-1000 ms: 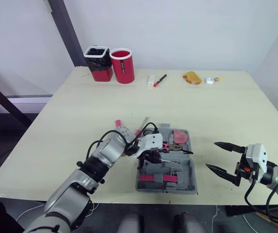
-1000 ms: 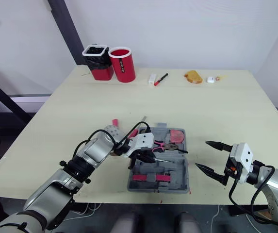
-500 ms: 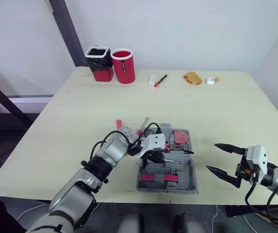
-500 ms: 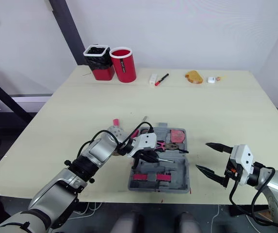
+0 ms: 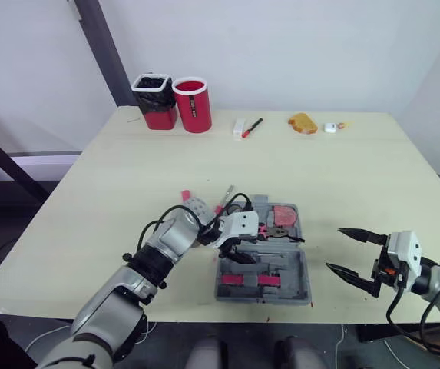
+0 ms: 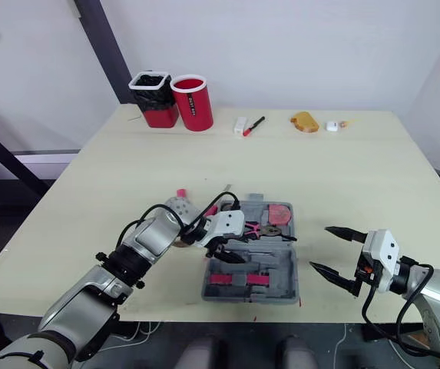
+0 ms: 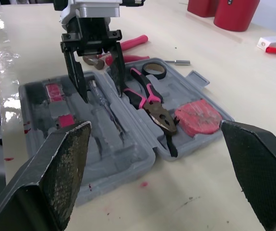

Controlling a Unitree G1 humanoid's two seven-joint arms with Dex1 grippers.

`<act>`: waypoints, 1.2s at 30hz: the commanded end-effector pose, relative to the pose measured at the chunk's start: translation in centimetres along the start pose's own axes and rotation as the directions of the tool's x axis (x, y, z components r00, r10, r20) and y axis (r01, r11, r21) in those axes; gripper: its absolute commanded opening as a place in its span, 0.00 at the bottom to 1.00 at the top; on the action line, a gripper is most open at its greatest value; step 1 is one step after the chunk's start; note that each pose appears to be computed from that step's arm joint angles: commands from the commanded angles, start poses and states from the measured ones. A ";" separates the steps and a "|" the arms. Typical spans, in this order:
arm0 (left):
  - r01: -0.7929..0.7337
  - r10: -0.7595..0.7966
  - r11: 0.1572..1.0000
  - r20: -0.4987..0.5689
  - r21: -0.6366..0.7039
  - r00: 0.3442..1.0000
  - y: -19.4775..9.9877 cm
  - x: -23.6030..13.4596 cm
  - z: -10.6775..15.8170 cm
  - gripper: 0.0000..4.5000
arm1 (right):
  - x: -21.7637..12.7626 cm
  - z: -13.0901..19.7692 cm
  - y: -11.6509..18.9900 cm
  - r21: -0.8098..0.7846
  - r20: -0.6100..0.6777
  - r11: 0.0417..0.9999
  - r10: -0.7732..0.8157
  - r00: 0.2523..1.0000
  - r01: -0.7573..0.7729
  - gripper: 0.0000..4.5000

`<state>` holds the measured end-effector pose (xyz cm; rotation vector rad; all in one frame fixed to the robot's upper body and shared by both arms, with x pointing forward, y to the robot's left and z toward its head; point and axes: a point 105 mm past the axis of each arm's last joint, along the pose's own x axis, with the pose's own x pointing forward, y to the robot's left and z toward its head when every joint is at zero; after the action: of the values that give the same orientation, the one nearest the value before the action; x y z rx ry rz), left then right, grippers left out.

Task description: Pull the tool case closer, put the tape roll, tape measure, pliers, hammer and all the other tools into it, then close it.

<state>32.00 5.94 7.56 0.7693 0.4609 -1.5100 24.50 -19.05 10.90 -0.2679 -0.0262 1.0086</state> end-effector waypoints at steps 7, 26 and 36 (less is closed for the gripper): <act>-0.130 0.123 0.990 0.106 0.059 0.987 1.9 -2.8 1.7 0.61 | 0.5 1.0 0.0 -0.026 0.032 1.000 0.009 0.999 -0.008 1.00; -0.082 0.084 0.996 0.330 -0.022 0.940 0.9 -1.9 -0.3 0.01 | 0.8 1.5 -0.3 -0.029 0.046 1.000 0.010 0.999 -0.009 1.00; -0.025 0.036 0.999 0.289 -0.044 0.957 -0.6 0.6 -2.2 0.01 | 0.6 1.4 -0.3 -0.030 0.041 0.999 0.012 0.999 -0.011 1.00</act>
<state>32.09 7.41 5.83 0.4942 0.2598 -1.5361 24.92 -18.22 11.04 -0.2497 -0.0319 1.0286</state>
